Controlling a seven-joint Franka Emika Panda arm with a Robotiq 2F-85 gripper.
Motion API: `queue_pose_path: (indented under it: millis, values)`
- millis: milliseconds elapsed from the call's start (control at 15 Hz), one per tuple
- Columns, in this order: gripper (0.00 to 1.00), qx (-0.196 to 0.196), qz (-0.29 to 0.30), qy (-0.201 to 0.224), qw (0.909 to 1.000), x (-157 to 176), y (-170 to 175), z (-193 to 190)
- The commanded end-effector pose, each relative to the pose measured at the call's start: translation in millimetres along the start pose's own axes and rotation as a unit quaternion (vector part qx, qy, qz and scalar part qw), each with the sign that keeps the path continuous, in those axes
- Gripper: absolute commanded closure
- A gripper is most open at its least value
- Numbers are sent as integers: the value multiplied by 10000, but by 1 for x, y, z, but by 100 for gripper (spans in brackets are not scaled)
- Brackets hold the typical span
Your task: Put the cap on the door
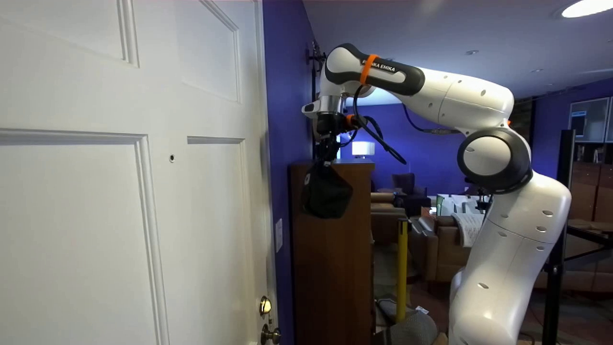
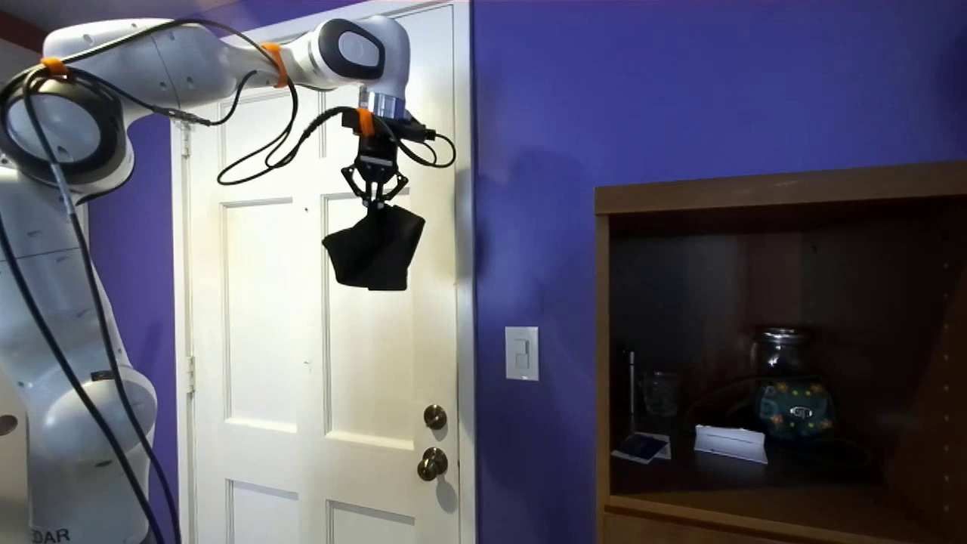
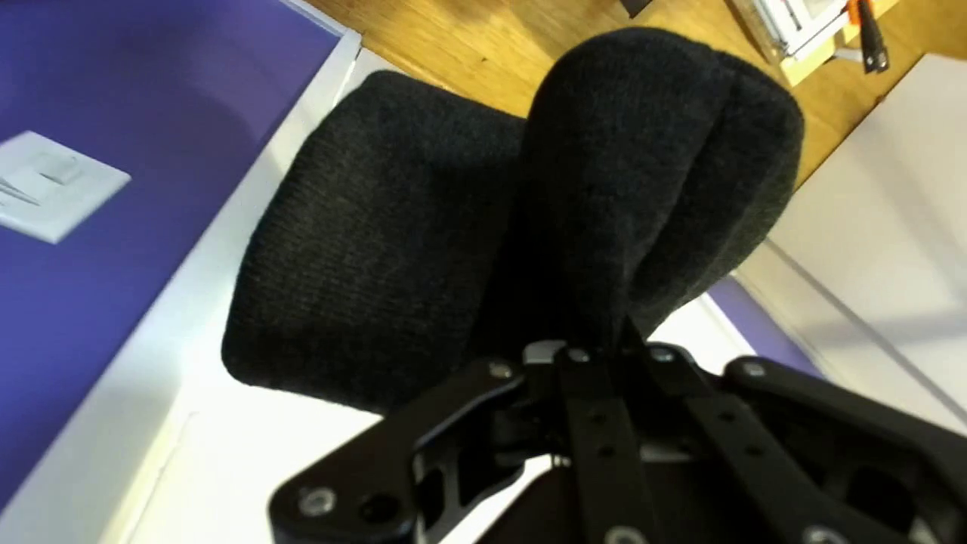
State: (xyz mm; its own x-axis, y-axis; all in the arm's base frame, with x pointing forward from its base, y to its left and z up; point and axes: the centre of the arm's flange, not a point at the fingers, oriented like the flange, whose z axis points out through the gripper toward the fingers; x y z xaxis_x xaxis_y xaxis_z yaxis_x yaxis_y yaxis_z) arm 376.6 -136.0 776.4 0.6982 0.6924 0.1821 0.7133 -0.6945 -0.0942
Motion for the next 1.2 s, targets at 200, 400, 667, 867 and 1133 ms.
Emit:
queue_pose_path:
  millis: [200, 400, 667, 867, 1133]
  values:
    - [98, 185, -1762, -401, 9834, 54, -75, 64]
    - [94, 359, -1693, -464, 9838, 71, -70, 59]
    - [94, 414, -1842, -494, 9808, 73, -75, 67]
    - [98, 573, -2120, -520, 9742, 85, -85, 86]
    - [98, 798, -2755, -576, 9563, 113, -114, 123]
